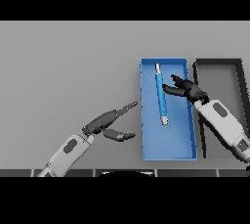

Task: Pick up the blue pipe and place it into the blue bin.

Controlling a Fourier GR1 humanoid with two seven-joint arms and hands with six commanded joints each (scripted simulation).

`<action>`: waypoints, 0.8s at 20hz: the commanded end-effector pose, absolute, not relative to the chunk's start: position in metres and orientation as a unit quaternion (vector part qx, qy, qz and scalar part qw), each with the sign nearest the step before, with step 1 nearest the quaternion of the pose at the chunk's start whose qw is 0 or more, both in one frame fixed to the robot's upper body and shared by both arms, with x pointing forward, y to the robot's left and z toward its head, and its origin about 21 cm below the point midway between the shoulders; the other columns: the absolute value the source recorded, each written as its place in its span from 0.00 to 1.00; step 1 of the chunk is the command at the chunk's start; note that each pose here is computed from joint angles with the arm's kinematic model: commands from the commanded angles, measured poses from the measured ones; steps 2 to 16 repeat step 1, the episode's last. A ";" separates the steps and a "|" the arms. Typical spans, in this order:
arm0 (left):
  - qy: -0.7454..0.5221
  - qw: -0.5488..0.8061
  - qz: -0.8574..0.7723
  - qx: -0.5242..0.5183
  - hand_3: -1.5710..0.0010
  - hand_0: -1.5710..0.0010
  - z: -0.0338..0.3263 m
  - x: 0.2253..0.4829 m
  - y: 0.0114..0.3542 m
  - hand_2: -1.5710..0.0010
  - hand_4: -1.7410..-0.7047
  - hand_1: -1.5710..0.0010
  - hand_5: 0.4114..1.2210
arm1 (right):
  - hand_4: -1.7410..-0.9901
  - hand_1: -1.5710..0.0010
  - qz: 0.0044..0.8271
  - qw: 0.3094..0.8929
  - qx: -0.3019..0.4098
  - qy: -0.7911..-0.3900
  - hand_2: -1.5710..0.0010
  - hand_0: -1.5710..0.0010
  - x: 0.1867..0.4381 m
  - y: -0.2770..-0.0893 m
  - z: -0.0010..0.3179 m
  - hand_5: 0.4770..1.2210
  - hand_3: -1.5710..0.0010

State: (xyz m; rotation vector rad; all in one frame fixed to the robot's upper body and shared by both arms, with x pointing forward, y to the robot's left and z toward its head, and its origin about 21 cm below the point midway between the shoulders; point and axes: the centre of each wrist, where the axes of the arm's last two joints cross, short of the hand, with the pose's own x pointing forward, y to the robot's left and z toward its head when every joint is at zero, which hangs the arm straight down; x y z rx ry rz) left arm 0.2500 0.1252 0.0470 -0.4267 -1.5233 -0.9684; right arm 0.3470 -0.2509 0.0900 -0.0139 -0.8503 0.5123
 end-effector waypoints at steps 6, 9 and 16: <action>-0.657 0.600 -0.419 -0.181 1.00 1.00 0.046 0.250 0.128 1.00 0.88 1.00 0.08 | 0.74 0.99 0.250 0.876 -0.006 -0.413 0.99 0.99 0.348 -0.252 0.092 0.39 0.99; -0.657 0.600 -0.419 -0.181 1.00 1.00 0.046 0.250 0.128 1.00 0.88 1.00 0.08 | 0.74 0.99 0.250 0.876 -0.006 -0.413 0.99 0.99 0.348 -0.252 0.092 0.39 0.99; -0.657 0.600 -0.419 -0.181 1.00 1.00 0.046 0.250 0.128 1.00 0.88 1.00 0.08 | 0.74 0.99 0.250 0.876 -0.006 -0.413 0.99 0.99 0.348 -0.252 0.092 0.39 0.99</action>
